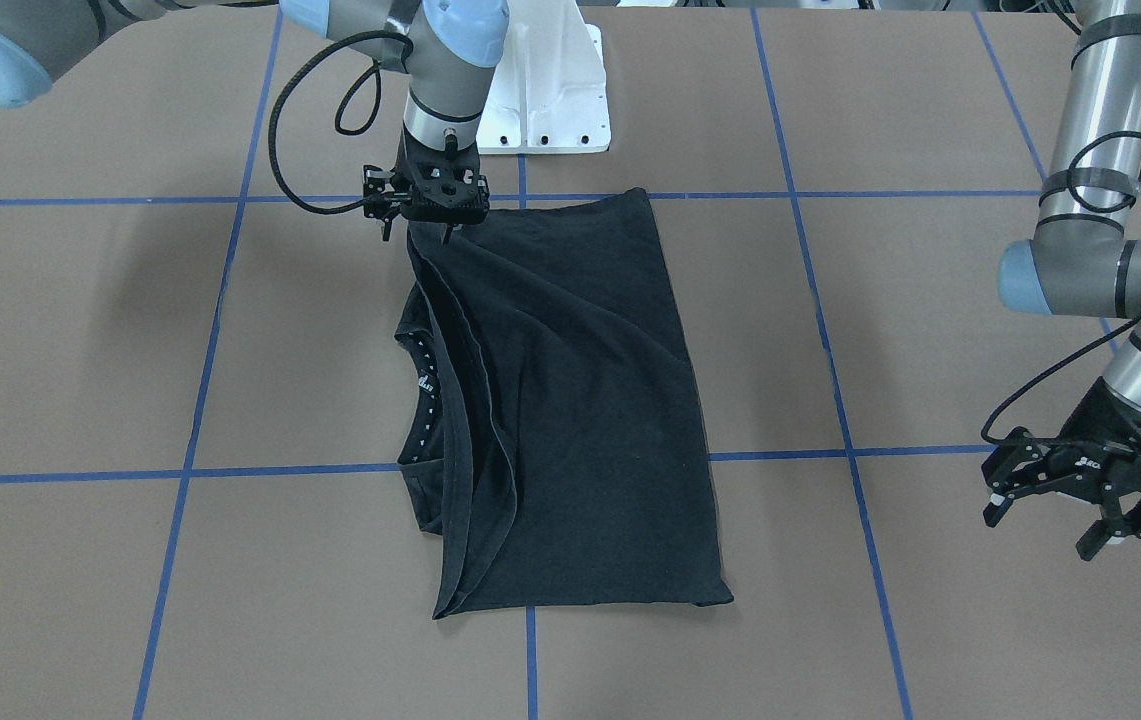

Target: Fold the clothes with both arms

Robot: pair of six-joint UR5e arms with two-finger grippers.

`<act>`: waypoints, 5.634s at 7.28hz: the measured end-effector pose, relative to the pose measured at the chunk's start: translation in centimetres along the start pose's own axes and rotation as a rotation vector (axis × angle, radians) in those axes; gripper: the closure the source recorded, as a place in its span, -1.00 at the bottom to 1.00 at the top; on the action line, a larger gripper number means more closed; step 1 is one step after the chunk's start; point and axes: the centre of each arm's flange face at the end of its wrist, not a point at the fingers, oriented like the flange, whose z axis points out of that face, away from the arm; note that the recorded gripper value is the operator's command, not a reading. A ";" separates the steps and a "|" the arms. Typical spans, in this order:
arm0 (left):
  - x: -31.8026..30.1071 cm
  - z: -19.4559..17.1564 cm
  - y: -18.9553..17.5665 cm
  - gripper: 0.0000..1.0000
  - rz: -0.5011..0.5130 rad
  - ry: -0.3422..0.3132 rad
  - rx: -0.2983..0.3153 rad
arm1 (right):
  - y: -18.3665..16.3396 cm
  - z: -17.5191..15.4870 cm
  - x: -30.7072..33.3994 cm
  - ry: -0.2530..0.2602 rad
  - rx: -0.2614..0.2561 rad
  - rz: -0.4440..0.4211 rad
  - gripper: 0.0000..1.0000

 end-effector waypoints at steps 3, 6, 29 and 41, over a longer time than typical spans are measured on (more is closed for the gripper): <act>0.4 -0.1 -0.1 -1.00 -0.014 0.006 0.003 | -11.6 1.1 -4.3 -0.038 0.072 0.059 -1.00; 0.9 0.2 0.1 -1.00 -0.015 0.012 -0.001 | -20.6 3.3 -6.1 -0.009 0.097 0.058 -1.00; 2.8 0.0 -0.1 -1.00 -0.047 0.037 0.007 | -18.7 8.5 1.1 0.020 0.051 0.052 -0.99; 41.2 -7.4 22.5 -1.00 -0.733 0.328 -0.169 | 0.7 1.0 14.6 -0.436 0.251 0.355 -1.00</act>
